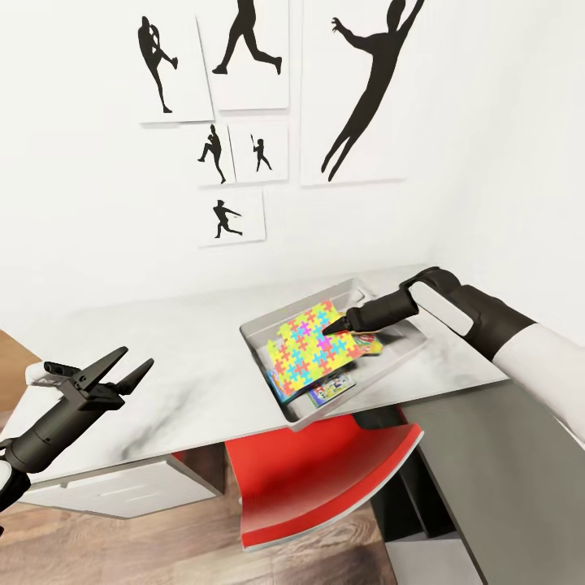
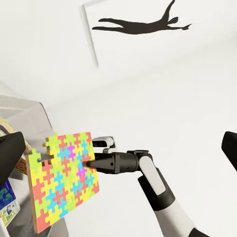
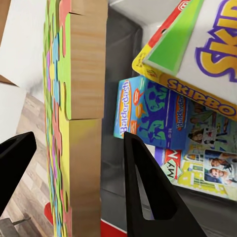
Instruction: Put all the toys in the child's room - the three board games (two on the bed and one on the table), the two jigsaw puzzles on the table, and the tennis ball on the table - inside the toy box on the table in the child's room.
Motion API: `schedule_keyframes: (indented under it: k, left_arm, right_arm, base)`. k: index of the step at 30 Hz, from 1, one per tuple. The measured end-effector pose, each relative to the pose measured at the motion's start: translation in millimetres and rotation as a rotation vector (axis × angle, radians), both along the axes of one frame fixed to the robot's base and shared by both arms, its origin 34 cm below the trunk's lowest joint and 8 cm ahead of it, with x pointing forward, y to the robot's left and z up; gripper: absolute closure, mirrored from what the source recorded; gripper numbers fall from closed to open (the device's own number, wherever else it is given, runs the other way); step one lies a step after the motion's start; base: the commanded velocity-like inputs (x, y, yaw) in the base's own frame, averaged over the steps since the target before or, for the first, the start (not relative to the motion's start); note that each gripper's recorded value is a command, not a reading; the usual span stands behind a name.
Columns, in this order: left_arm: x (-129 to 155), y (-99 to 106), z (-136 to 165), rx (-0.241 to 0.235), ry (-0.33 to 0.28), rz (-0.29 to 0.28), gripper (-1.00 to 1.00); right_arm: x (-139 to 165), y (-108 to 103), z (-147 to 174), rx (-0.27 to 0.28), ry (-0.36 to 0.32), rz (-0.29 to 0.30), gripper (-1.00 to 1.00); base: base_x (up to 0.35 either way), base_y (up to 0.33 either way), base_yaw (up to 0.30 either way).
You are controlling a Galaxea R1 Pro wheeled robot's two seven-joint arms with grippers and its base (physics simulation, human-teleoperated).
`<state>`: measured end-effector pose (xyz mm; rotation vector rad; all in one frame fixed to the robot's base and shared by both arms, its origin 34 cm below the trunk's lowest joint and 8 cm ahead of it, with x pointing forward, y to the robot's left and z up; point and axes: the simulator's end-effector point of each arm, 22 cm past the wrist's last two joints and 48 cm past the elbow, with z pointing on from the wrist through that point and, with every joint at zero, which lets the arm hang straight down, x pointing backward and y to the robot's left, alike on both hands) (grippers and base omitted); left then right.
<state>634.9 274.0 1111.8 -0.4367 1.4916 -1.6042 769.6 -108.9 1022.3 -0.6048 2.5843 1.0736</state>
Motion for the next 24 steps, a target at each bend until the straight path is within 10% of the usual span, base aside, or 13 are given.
schedule_keyframes:
  k: [24]
  left_arm:
    - [0.0, 0.1, -0.1, 0.0, 0.0, 0.0, -1.0]
  right_arm:
    - [-0.7, -1.3, -6.2, -0.011, 0.003, -0.003, 1.0]
  base:
    - [0.0, 0.0, 0.0]
